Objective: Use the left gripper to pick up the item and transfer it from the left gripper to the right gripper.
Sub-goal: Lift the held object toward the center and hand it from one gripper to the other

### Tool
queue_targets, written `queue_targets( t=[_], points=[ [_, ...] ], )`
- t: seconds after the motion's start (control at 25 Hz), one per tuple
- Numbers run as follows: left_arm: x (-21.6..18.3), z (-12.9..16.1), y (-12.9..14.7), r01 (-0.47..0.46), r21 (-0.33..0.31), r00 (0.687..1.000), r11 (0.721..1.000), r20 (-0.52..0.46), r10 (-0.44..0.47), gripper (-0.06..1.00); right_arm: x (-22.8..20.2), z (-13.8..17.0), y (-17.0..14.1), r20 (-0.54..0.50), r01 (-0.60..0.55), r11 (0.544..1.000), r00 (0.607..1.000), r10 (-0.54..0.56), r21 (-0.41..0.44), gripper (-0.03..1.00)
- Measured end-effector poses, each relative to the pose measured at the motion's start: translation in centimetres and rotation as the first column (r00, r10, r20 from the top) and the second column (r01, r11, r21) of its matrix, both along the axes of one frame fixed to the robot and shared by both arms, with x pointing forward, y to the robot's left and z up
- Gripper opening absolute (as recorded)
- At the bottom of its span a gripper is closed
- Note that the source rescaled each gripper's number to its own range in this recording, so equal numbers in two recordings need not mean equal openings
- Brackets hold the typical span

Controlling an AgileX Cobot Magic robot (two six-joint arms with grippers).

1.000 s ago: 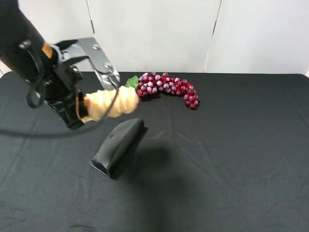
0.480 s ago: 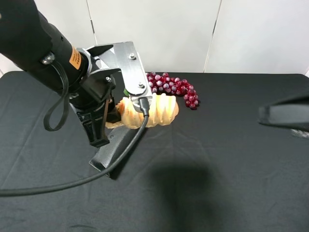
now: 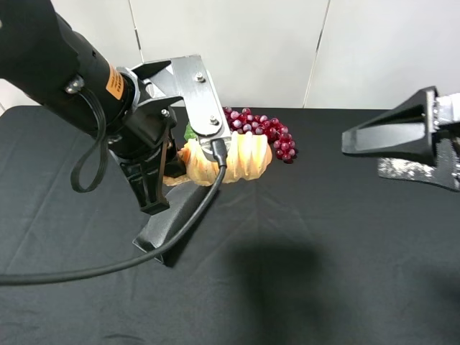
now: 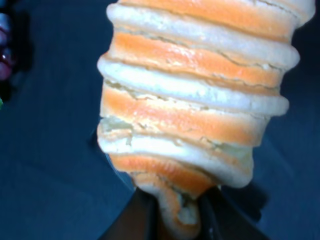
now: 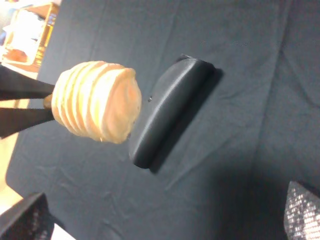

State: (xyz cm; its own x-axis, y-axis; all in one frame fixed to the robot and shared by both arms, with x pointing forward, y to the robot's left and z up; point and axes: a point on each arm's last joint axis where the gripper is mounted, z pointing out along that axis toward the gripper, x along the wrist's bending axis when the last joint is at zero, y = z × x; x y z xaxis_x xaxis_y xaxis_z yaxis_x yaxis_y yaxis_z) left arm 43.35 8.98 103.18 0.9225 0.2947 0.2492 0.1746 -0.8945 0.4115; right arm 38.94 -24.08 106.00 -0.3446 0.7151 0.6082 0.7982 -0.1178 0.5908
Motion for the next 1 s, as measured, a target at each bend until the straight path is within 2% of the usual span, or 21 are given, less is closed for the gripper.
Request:
queue_targets(
  t=[0.32, 0.64, 1.0],
  points=[
    [0.2, 0.2, -0.2, 0.003, -0.03, 1.0, 1.0, 0.026, -0.002, 0.0, 2.6, -1.5, 0.2, -0.024, -0.027, 0.999, 0.999, 0.029, 0.047, 1.0],
    [0.3, 0.5, -0.9, 0.016, -0.111, 0.999, 0.994, 0.045, -0.011, 0.0, 4.3, -2.6, 0.4, -0.037, -0.037, 0.994, 0.999, 0.041, 0.1, 1.0],
    [0.3, 0.6, -1.1, 0.034, -0.124, 0.998, 0.992, 0.056, -0.027, 0.0, 5.3, -2.8, 0.7, 0.0, -0.049, 0.985, 0.999, 0.05, 0.168, 1.0]
  ],
)
